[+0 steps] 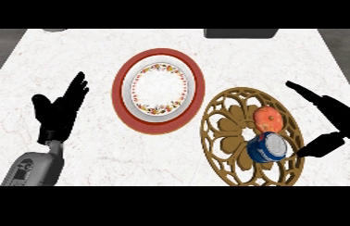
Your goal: Pick the squash from the placemat and place it in the plate
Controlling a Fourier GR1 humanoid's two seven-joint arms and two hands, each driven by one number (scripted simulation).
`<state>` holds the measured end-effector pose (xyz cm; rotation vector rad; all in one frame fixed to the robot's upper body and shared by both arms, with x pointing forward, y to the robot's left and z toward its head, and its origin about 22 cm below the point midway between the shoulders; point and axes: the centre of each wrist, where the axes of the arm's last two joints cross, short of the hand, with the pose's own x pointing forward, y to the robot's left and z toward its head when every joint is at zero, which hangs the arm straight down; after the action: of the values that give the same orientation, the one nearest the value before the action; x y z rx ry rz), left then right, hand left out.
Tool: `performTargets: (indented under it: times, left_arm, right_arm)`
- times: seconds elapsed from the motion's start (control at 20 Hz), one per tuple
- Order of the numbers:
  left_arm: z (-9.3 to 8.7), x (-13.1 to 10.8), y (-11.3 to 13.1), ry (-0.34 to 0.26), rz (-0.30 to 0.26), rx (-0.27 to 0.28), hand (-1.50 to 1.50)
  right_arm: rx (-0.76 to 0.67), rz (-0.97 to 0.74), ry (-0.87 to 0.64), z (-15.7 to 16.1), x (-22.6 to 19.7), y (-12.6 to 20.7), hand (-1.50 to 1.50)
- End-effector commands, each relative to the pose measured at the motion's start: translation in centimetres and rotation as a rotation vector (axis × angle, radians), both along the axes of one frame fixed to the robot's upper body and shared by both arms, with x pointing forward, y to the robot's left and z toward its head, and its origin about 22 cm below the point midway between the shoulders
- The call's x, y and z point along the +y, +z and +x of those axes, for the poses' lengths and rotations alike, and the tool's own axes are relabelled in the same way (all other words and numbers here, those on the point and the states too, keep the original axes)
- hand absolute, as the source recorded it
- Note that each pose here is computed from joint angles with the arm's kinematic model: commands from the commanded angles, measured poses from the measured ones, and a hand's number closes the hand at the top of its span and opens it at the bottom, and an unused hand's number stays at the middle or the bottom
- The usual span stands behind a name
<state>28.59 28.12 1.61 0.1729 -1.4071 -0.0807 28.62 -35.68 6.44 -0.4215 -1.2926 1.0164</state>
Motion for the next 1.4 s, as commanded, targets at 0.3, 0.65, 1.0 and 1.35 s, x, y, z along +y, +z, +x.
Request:
performTargets:
  times: [0.3, 0.65, 1.0, 1.35]
  left_arm:
    - [0.6, 0.8, 1.0, 0.0, -0.007, 0.01, 0.0]
    - [1.8, 0.2, 1.3, 0.015, -0.001, -0.001, 0.0]
    - [-0.4, 1.1, -1.2, -0.016, -0.012, 0.009, 0.0]
    - [-1.5, -0.3, 0.5, 0.002, 0.01, -0.009, 0.0]
  right_arm:
    - [0.091, -0.07, 0.023, 1.4, 1.9, 0.4, -1.5]
    - [0.093, -0.114, 0.034, 3.0, 5.4, -1.6, -1.5]
    - [0.116, -0.169, 0.046, 2.8, 4.7, -2.3, -1.5]
    - [0.125, -0.164, 0.205, 2.8, 6.5, -4.0, 1.5]
